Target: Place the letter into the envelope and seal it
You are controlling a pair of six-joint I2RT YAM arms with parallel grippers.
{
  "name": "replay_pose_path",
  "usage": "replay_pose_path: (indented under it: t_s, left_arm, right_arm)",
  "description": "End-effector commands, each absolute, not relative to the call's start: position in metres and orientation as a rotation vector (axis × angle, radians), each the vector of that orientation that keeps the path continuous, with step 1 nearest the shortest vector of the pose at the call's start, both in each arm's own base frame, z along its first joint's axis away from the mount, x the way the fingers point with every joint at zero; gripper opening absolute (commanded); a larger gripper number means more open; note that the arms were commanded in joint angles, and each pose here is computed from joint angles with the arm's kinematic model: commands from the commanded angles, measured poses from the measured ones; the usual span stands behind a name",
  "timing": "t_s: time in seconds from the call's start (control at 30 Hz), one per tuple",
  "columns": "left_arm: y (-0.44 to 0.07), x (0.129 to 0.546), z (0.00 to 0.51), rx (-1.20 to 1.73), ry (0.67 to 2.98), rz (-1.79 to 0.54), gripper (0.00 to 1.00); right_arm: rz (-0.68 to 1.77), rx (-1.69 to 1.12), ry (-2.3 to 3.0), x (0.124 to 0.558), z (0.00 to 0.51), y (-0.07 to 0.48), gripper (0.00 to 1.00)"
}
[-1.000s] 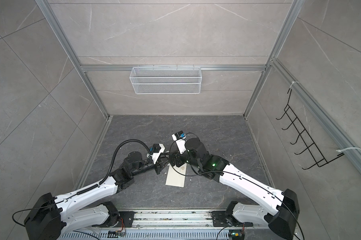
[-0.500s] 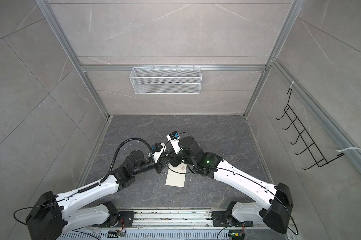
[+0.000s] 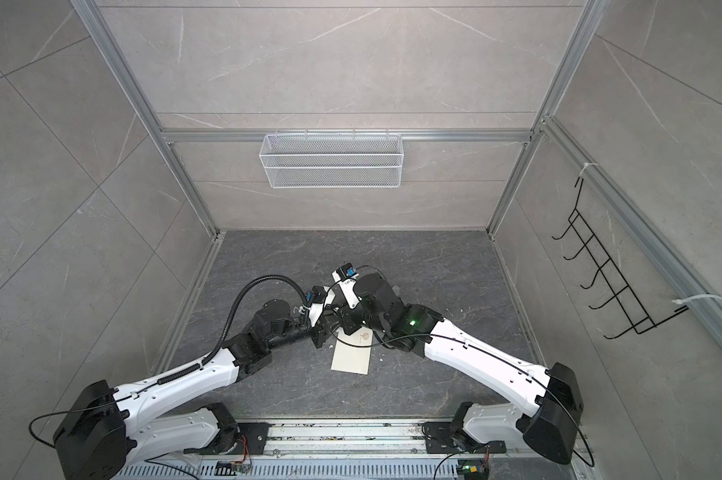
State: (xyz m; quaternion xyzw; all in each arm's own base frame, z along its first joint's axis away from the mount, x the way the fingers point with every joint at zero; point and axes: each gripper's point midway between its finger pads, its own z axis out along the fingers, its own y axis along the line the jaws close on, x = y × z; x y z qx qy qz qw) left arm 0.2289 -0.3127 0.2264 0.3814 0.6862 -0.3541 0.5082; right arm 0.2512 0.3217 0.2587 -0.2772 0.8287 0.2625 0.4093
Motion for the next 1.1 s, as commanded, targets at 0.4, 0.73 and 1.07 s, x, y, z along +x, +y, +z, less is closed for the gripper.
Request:
replay_pose_path:
  t_s: [0.4,0.73,1.07]
  left_arm:
    - [-0.321,0.230,0.233,0.928,1.583,-0.872,0.53]
    - [-0.322,0.232,0.230,0.928,1.564,-0.866,0.13]
    - [-0.320,0.248,0.207,0.854,1.639,-0.816,0.00]
  right_arm:
    - [0.662,-0.610,2.069,0.250,0.277,0.308,0.11]
    - [0.671,-0.610,2.090,0.251,0.274,0.312,0.22]
    - [0.586,-0.496,2.065,0.265,0.289,0.279,0.76]
